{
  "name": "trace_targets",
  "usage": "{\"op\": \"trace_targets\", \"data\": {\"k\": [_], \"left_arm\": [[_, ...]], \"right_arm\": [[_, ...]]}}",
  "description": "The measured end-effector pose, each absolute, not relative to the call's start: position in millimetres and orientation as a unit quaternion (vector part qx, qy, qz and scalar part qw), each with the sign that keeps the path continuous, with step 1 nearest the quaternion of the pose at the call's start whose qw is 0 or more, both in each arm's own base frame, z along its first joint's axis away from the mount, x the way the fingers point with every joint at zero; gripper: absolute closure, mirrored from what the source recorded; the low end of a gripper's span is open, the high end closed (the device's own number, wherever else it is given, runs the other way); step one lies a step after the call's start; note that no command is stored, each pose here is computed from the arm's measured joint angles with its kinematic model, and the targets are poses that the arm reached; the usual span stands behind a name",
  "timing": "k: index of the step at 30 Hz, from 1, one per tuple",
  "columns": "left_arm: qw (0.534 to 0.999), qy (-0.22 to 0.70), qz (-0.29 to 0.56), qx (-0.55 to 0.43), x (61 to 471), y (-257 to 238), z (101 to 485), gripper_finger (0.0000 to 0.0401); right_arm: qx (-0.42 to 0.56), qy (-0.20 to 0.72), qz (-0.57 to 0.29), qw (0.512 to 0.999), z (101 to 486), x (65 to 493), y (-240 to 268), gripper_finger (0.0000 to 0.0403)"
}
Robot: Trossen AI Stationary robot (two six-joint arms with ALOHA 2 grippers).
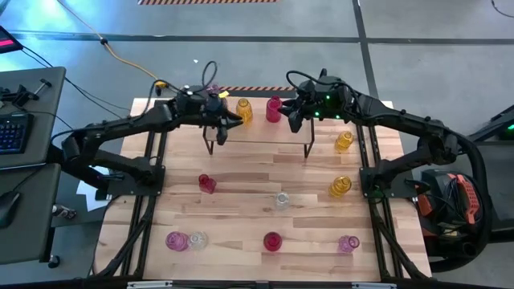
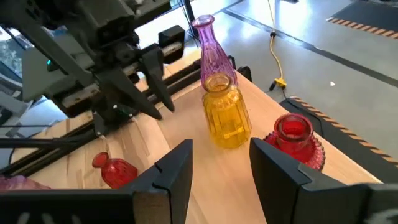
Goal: Sort vases onto shelf
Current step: Adjust the vases on the shelf
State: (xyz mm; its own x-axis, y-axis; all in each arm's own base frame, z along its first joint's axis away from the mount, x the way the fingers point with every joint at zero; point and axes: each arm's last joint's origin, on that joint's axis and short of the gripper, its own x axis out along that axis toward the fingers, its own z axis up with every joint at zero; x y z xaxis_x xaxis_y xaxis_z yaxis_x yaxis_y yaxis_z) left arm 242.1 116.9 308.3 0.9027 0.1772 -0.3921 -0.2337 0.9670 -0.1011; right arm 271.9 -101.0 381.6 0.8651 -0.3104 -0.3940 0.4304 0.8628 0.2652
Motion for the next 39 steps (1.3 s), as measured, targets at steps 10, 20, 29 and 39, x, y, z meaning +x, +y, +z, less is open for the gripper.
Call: {"op": "trace_targets", "data": {"k": [10, 20, 29, 39], "left_arm": [[0.982, 0.149, 0.117, -0.024, 206.3, 100.4, 341.3, 0.033], [0.985, 0.086, 0.149, 0.015, 163.7, 83.8, 371.2, 0.033], [0.985, 0.077, 0.151, 0.029, 134.7, 68.2, 379.6, 0.033], [0.983, 0.096, 0.15, 0.039, 128.1, 64.7, 377.0, 0.033]], "right_arm": [[0.178, 0.115, -0.148, 0.966, 390.0, 287.6, -85.4, 0.0263], [0.198, 0.105, -0.113, 0.968, 370.2, 326.0, -72.1, 0.0277], [0.239, 0.107, -0.138, 0.955, 351.1, 347.8, -64.2, 0.0342], [0.243, 0.091, -0.148, 0.954, 326.0, 378.9, -49.3, 0.0396]]}}
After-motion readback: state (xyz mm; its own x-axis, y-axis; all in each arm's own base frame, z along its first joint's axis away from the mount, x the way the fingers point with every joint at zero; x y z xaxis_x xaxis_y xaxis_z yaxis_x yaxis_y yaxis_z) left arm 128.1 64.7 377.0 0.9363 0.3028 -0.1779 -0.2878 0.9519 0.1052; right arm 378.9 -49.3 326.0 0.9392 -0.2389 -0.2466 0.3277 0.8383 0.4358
